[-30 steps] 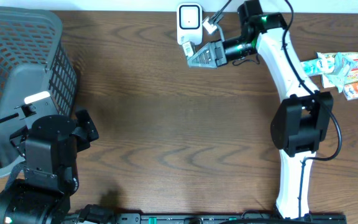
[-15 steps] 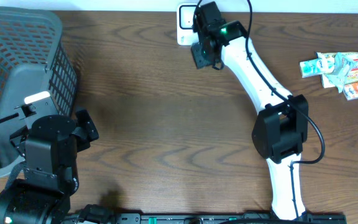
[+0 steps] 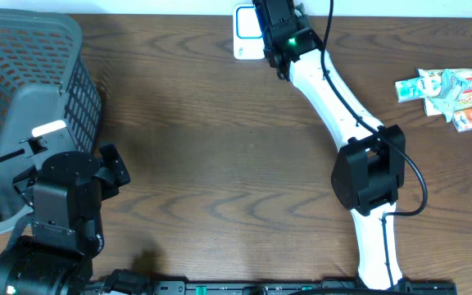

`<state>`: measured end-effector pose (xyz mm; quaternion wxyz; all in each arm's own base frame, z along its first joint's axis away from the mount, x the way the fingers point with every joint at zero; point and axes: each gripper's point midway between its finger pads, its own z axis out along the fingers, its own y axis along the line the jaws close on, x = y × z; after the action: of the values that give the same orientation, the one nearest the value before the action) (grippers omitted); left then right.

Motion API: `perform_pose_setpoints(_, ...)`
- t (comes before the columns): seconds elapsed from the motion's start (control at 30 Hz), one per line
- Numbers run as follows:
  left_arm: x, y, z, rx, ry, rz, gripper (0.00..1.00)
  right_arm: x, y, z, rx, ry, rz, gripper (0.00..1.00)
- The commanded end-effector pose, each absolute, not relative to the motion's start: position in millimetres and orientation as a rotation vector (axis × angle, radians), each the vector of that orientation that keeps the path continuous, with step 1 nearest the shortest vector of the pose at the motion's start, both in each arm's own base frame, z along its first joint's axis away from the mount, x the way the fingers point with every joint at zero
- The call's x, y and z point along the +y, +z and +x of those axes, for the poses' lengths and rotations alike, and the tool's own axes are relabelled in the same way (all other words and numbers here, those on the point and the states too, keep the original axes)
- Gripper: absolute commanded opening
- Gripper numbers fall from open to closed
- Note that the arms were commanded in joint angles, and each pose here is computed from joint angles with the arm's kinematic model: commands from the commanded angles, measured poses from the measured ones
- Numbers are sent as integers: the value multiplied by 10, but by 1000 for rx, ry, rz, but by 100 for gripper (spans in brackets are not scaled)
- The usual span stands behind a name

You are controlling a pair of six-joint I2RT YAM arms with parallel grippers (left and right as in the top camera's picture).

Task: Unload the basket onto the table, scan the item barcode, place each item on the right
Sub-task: 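Rotate and hold the Zam-Buk tin in front of the scanner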

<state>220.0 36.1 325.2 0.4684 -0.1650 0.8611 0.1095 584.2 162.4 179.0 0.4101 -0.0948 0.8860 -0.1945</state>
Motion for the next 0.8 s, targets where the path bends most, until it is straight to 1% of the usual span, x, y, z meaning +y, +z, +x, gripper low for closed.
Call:
perform_pose_setpoints(0.0, 381, 3287, 2192, 2101, 274, -415, 98, 1563, 1834, 5918, 2169, -663, -348, 48)
perform_pose_setpoints(0.03, 381, 3287, 2192, 2101, 275, -415, 98, 1567, 1853, 5957, 2142, -697, -362, 50)
perform_pose_setpoints(0.2, 381, 3287, 2192, 2101, 275, -415, 98, 1658, 1881, 6121, 2044, -799, -480, 51)
perform_pose_setpoints(0.3, 381, 3287, 2192, 2101, 275, -415, 98, 1715, 1970, 6208, 1989, -774, -445, 48)
perform_pose_setpoints(0.53, 380, 3287, 2192, 2101, 274, -414, 98, 2061, 2130, 6310, 1882, -667, -540, 50)
perform_pose_setpoints(0.63, 381, 3287, 2192, 2101, 274, -415, 98, 2167, 2132, 6363, 1842, -639, -543, 52)
perform_pose_setpoints(0.77, 381, 3287, 2192, 2101, 275, -415, 98, 2333, 1986, 6436, 1785, -672, -604, 51)
